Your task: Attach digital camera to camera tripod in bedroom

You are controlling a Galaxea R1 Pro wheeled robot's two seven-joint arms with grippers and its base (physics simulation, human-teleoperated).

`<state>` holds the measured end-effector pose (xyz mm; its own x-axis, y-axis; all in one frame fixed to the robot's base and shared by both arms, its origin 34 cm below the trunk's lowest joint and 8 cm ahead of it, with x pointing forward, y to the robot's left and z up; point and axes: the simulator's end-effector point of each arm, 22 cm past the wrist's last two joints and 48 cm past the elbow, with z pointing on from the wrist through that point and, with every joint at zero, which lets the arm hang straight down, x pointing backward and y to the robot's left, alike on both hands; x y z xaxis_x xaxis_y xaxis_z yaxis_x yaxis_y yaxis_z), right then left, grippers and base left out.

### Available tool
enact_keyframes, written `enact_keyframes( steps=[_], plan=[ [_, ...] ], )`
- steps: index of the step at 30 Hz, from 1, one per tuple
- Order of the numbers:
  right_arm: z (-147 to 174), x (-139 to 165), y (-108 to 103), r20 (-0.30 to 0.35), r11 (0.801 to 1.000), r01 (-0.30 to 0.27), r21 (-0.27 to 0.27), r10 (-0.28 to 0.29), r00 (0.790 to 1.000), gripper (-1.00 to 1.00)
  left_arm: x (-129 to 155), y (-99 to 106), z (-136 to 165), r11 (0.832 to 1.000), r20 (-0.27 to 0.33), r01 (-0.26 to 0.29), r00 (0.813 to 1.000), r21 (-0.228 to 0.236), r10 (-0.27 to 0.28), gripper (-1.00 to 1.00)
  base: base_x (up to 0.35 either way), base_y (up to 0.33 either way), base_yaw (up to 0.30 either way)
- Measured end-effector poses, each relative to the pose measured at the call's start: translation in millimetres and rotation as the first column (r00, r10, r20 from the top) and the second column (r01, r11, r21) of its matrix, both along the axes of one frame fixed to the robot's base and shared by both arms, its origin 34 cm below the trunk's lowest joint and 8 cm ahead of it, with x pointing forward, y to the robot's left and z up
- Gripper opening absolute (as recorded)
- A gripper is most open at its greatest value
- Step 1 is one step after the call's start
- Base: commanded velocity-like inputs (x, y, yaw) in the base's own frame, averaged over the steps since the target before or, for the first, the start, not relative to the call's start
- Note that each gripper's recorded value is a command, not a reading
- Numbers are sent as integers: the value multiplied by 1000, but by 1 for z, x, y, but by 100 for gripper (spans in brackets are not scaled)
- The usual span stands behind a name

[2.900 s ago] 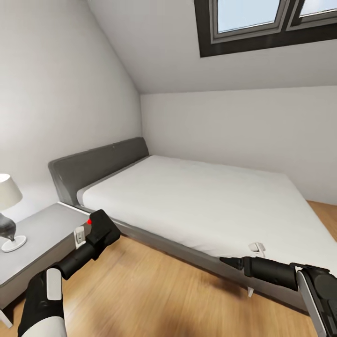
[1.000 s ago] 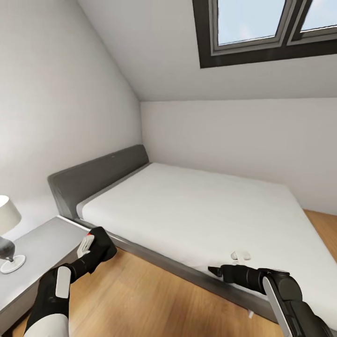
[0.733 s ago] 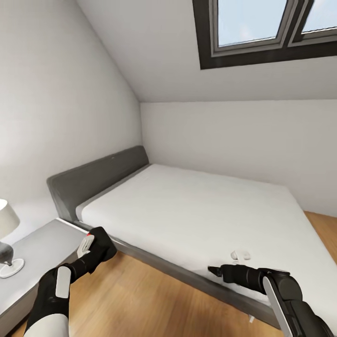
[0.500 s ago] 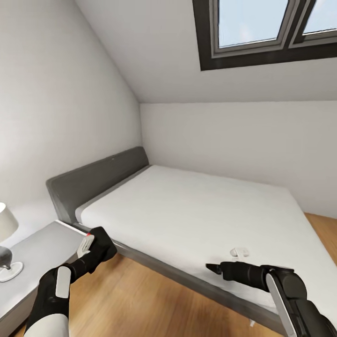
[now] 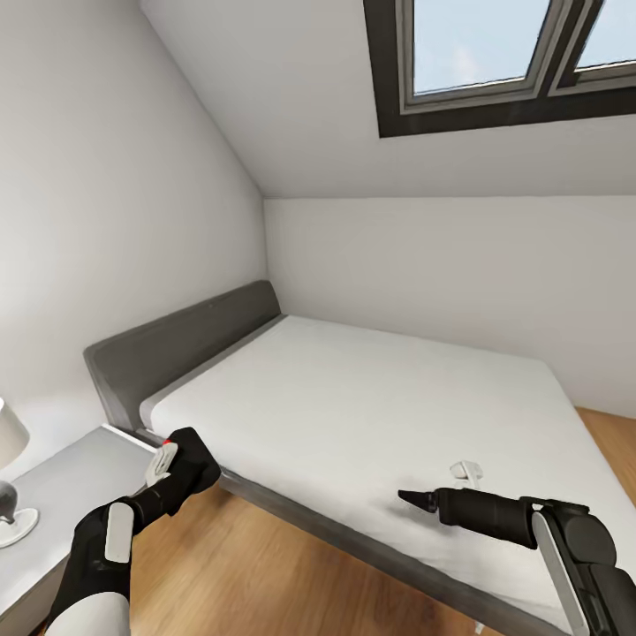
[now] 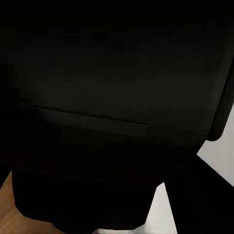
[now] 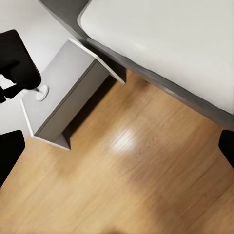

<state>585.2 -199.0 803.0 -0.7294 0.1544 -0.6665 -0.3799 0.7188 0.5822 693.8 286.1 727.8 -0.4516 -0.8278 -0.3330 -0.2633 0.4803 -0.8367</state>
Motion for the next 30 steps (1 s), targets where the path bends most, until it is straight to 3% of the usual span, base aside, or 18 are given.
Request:
enact_keyframes(
  steps=[15, 25, 28, 30],
  plan=[
    [29, 2, -3, 1, 1000, -3, 1, 3, 1000, 100, 4, -1, 30, 1000, 8, 2, 1000, -2, -2, -100, 80, 0, 0],
    [30, 7, -8, -29, 998, 33, -46, -35, 999, 100, 4, 0, 41, 1000, -10, 1, 1000, 4, -1, -100, 80, 0, 0],
    [5, 5, -14, -97, 996, 55, -64, -61, 993, 100, 6, 1, 38, 999, -8, -19, 1000, 28, 19, -100, 80, 0, 0],
    [-38, -3, -23, -185, 994, 69, -80, -83, 979, 100, 4, -6, 25, 999, -43, -10, 999, 46, 12, -100, 80, 0, 0]
  ],
)
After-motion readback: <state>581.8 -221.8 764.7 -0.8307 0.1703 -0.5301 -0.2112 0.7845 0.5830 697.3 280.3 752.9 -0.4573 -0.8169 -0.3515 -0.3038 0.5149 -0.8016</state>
